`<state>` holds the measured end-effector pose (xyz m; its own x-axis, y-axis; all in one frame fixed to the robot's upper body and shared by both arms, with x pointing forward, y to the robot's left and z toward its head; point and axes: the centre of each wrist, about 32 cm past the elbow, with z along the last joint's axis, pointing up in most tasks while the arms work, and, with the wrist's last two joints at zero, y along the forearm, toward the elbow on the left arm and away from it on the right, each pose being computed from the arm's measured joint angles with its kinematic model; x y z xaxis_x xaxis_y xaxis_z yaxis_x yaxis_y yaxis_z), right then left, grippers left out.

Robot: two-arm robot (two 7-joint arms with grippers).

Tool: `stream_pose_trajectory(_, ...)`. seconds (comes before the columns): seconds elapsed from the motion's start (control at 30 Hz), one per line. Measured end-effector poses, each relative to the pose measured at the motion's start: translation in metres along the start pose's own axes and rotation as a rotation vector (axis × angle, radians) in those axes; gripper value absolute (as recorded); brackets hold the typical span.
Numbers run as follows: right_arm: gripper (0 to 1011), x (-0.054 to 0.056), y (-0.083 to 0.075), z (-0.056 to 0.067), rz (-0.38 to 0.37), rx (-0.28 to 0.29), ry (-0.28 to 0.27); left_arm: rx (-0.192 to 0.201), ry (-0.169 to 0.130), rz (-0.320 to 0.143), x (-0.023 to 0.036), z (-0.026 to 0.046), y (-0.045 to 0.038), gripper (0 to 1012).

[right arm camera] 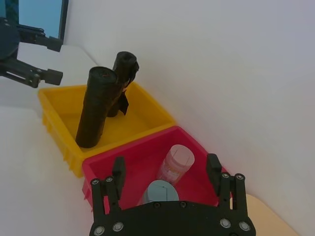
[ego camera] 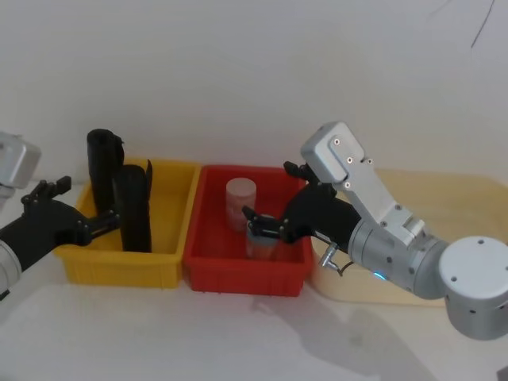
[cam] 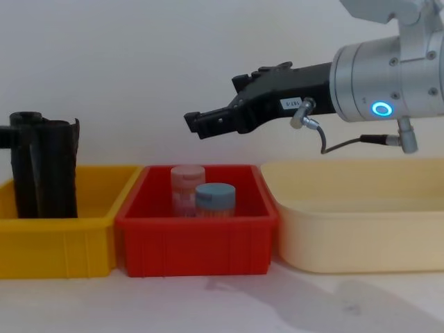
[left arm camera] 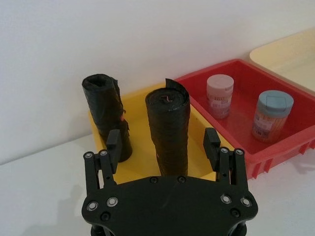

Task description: Pick up the garbage bag with the one hand and transfer it to the other hand.

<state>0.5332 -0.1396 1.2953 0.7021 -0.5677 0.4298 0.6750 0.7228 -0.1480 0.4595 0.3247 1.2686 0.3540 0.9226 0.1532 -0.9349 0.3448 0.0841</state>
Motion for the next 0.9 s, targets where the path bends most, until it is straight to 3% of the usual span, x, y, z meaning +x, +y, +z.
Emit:
stream_pose_trajectory(0.4, 1000, 0.006, 0.002, 0.001, 0.018, -0.012, -0.004, 0.028, -0.004, -0.021, 0.007, -0.0083, -0.0155, 1001)
stream_pose_trajectory(0.67, 1000, 0.01, 0.004, 0.003, 0.023, -0.015, -0.003, 0.018, 0.025, -0.042, 0.0142, -0.0154, -0.0258, 1001)
stream_pose_trajectory(0.9, 1000, 0.013, 0.005, 0.005, 0.026, -0.019, -0.004, -0.013, 0.057, -0.077, 0.022, -0.0209, -0.0384, 1001)
